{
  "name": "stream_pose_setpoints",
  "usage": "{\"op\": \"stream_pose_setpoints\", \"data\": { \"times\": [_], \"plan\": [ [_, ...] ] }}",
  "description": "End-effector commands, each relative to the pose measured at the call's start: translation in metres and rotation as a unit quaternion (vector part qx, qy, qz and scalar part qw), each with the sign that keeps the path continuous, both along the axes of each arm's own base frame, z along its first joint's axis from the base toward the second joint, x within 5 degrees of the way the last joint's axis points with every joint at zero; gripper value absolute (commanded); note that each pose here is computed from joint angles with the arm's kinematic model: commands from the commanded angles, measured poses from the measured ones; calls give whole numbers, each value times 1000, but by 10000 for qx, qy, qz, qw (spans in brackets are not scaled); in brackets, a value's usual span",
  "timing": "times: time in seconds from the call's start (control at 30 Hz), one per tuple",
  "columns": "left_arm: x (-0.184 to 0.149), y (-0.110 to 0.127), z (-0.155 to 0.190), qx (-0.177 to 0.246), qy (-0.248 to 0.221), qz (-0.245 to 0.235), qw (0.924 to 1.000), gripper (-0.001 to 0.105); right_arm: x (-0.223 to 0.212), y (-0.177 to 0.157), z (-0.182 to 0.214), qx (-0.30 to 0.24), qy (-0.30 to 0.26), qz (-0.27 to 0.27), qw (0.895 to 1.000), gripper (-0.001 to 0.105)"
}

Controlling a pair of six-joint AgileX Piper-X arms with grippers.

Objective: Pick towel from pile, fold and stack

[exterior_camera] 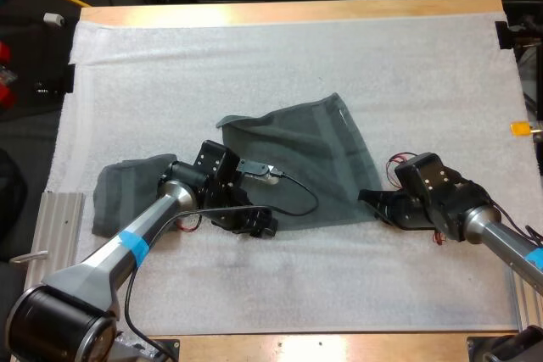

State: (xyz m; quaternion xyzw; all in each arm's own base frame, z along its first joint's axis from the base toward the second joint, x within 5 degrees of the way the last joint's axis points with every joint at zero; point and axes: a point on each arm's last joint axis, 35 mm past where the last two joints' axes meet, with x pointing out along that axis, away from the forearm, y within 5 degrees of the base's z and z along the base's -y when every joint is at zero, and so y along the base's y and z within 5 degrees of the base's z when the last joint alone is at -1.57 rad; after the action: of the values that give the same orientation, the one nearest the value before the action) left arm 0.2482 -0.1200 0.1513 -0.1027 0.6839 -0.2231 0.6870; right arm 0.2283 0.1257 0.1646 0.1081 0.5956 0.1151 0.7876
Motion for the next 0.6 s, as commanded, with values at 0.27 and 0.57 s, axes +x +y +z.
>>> {"op": "stream_pose_setpoints", "data": {
  "times": [0.27, 0.57],
  "plan": [
    [5, -4, 1, -87, -169, 154, 9997, 64, -1, 0, 2, -17, -10, 68, 10000, 0],
    [7, -4, 1, -131, -220, 248, 9994, 31, -1, 0, 2, -17, -10, 68, 10000, 0]
  ]
}}
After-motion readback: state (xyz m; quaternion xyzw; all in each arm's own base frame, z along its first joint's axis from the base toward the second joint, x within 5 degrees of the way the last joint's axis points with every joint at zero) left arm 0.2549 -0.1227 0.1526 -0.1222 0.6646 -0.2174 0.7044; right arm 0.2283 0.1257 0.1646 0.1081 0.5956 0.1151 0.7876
